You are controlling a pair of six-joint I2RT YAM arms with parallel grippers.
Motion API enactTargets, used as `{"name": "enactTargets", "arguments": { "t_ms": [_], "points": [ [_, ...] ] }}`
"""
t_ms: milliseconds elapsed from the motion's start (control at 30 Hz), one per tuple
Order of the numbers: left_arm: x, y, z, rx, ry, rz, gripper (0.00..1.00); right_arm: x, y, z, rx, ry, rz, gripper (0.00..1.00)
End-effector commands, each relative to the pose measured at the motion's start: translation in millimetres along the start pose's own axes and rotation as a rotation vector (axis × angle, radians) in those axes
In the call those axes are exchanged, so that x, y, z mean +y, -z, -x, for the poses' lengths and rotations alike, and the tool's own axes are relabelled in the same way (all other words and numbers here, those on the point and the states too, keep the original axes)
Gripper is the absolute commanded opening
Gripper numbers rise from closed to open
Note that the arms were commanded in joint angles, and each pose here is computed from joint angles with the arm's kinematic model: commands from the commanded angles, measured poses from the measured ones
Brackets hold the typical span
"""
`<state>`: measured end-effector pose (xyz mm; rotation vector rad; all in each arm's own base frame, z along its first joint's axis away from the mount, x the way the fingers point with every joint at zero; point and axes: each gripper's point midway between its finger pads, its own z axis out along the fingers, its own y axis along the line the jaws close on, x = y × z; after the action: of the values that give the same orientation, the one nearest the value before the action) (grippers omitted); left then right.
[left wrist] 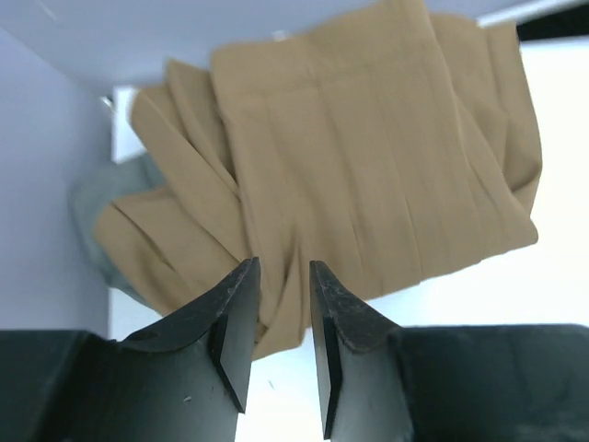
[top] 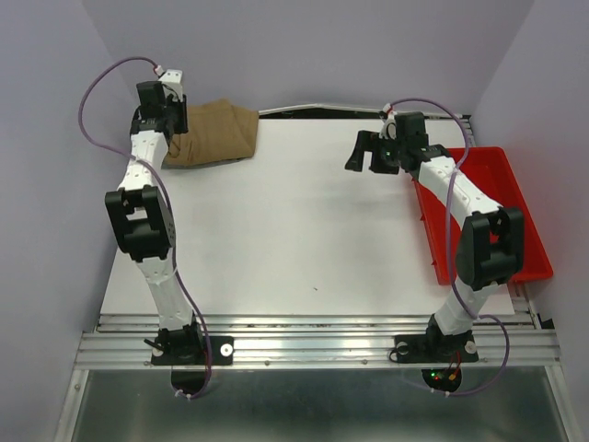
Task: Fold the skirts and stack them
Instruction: Neatly place the folded skirt to the corner
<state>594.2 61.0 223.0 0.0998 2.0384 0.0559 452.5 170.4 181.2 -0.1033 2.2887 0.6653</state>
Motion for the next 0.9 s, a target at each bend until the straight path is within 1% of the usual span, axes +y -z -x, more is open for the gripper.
{"name": "enactTargets", "arguments": {
  "t_ms": [0, 67, 167, 233, 267, 300, 400, 433, 500, 533, 567, 600, 633, 667, 700, 733, 767, 800, 833, 867],
  "points": [
    [-13.7, -19.5, -44.7, 0.092, 0.055, -0.055, 0.39, 1.8, 7.8, 9.2, -0.024, 0.037, 0.005, 1.00],
    [-8.6, -31.7, -55.8, 0.120, 0.064, -0.025, 0.39, -1.7, 4.9, 6.0, -0.015, 0.035, -0.005, 1.00],
    [7.7, -46.0, -68.0, 0.153, 0.063, 0.065, 0.39, -5.6, 2.9, 2.9, -0.005, 0.037, -0.019, 1.00],
    [28.8, -50.3, -73.4, 0.171, 0.057, 0.179, 0.39, -7.4, 2.9, 3.2, -0.004, 0.040, -0.029, 1.00],
    [33.9, -50.9, -75.3, 0.178, 0.055, 0.205, 0.39, -9.1, 3.0, 2.5, -0.002, 0.043, -0.037, 1.00],
    [43.1, -49.0, -73.8, 0.179, 0.047, 0.255, 0.39, -9.4, 4.7, 3.9, -0.006, 0.049, -0.043, 1.00],
    [58.8, -42.4, -65.6, 0.163, 0.033, 0.333, 0.41, -14.1, 6.8, 5.2, -0.009, 0.061, -0.072, 1.00],
    [63.2, -35.2, -53.6, 0.138, 0.030, 0.356, 0.42, -16.5, 9.2, 7.0, -0.015, 0.067, -0.091, 1.00],
    [70.4, -22.3, -36.7, 0.097, 0.027, 0.392, 0.49, -19.0, 12.7, 9.0, -0.022, 0.084, -0.110, 1.00],
    [72.7, -6.1, -20.4, 0.062, 0.026, 0.407, 0.60, -19.7, 15.0, 10.3, -0.027, 0.091, -0.118, 1.00],
    [73.8, 2.6, -6.8, 0.023, 0.017, 0.409, 0.74, -21.9, 19.0, 13.5, -0.038, 0.107, -0.137, 1.00],
    [72.1, 11.2, 2.2, -0.001, 0.011, 0.399, 0.85, -26.9, 22.3, 16.5, -0.046, 0.110, -0.154, 1.00],
    [69.9, 31.6, 19.8, -0.044, 0.003, 0.389, 0.98, -27.5, 24.9, 18.4, -0.052, 0.121, -0.162, 1.00],
    [67.2, 42.1, 31.7, -0.077, -0.004, 0.378, 0.98, -28.1, 27.2, 19.7, -0.056, 0.129, -0.169, 1.00],
    [59.2, 50.2, 41.0, -0.103, -0.026, 0.329, 0.99, -32.7, 34.3, 26.0, -0.075, 0.137, -0.191, 1.00],
    [57.5, 70.6, 55.8, -0.140, -0.038, 0.325, 0.99, -37.0, 38.3, 29.4, -0.083, 0.134, -0.201, 1.00],
    [50.6, 80.1, 60.0, -0.139, -0.048, 0.313, 0.98, -35.1, 41.3, 28.8, -0.077, 0.137, -0.196, 1.00],
    [39.9, 98.4, 68.9, -0.147, -0.076, 0.264, 0.99, -33.7, 48.7, 31.1, -0.076, 0.139, -0.183, 1.00],
    [34.6, 107.1, 76.2, -0.170, -0.087, 0.236, 0.99, -32.1, 51.3, 33.7, -0.084, 0.145, -0.181, 1.00],
    [20.3, 114.2, 73.7, -0.160, -0.095, 0.158, 0.99, -32.1, 58.7, 32.6, -0.080, 0.145, -0.178, 1.00]
  ]
}}
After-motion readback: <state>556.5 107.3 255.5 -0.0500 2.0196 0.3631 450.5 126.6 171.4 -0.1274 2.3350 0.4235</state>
